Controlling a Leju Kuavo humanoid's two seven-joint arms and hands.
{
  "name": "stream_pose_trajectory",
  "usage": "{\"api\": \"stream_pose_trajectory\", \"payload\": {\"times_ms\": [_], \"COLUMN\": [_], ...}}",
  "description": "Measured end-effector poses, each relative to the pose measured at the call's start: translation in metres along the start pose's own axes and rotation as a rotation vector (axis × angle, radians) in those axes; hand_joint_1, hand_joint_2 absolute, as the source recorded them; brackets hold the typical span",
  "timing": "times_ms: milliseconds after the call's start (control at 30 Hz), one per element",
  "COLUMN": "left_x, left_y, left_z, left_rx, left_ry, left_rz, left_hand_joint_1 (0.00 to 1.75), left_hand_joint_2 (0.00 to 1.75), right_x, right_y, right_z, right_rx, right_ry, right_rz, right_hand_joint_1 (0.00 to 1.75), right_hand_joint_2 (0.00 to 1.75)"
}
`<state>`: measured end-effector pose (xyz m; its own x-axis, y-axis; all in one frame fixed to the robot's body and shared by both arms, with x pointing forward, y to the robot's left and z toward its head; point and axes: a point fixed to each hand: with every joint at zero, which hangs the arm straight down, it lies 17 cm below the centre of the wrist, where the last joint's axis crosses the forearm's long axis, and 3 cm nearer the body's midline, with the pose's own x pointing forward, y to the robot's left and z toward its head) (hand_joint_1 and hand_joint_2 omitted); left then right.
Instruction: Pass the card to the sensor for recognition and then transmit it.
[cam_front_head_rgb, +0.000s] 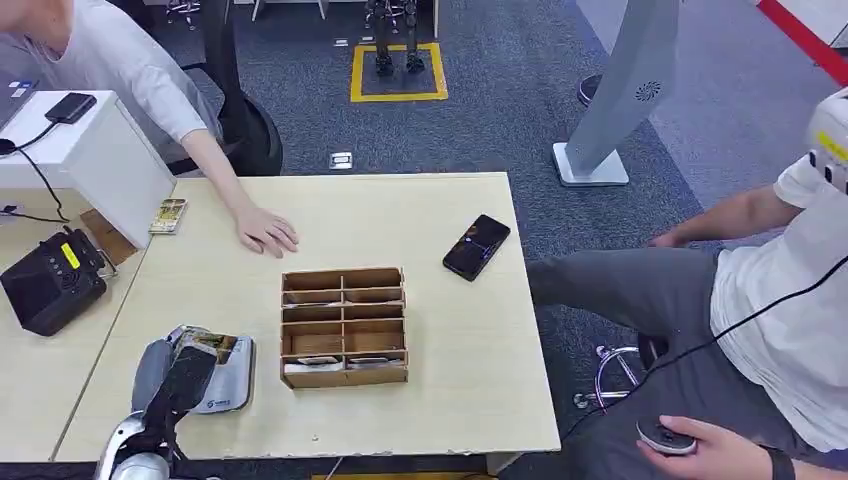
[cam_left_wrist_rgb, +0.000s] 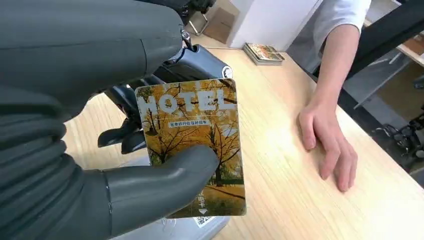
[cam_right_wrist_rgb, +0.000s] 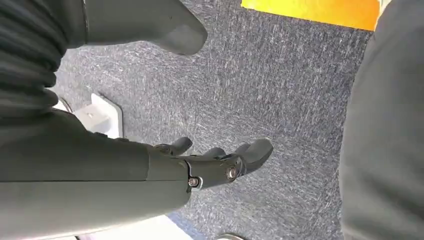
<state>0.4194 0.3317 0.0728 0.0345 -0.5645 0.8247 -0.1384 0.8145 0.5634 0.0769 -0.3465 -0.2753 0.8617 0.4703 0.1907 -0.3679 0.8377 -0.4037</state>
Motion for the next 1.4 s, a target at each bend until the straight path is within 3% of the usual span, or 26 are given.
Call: {"api": "stream_pose_trajectory", "payload": {"times_ms": [900,1300,1400], "left_x": [-0.053,-0.054,-0.049], "left_y": [-0.027,-0.035,-0.043], "left_z": [0.020,0.021,0.022], "left_rx": [-0.060,-0.066,-0.084], "left_ry": [0.101,0.095,0.082], "left_rz": [-0.261,-0.271,-0.175], "left_hand_joint_1": [1.75,1.75,1.75], "left_hand_joint_2": [1.75,1.75,1.75], "right_x": [0.001,0.002,0.002], "right_y": [0.002,0.001,0.001], "right_z": [0.000,0.000,0.000], "right_rx": [0.003,0.001,0.000], "right_ry": [-0.005,-0.011,-0.012], "right_rz": [0.002,0.000,0.005], "right_hand_joint_1": [0.00,0.00,0.00], "right_hand_joint_2": [1.75,1.75,1.75]}}
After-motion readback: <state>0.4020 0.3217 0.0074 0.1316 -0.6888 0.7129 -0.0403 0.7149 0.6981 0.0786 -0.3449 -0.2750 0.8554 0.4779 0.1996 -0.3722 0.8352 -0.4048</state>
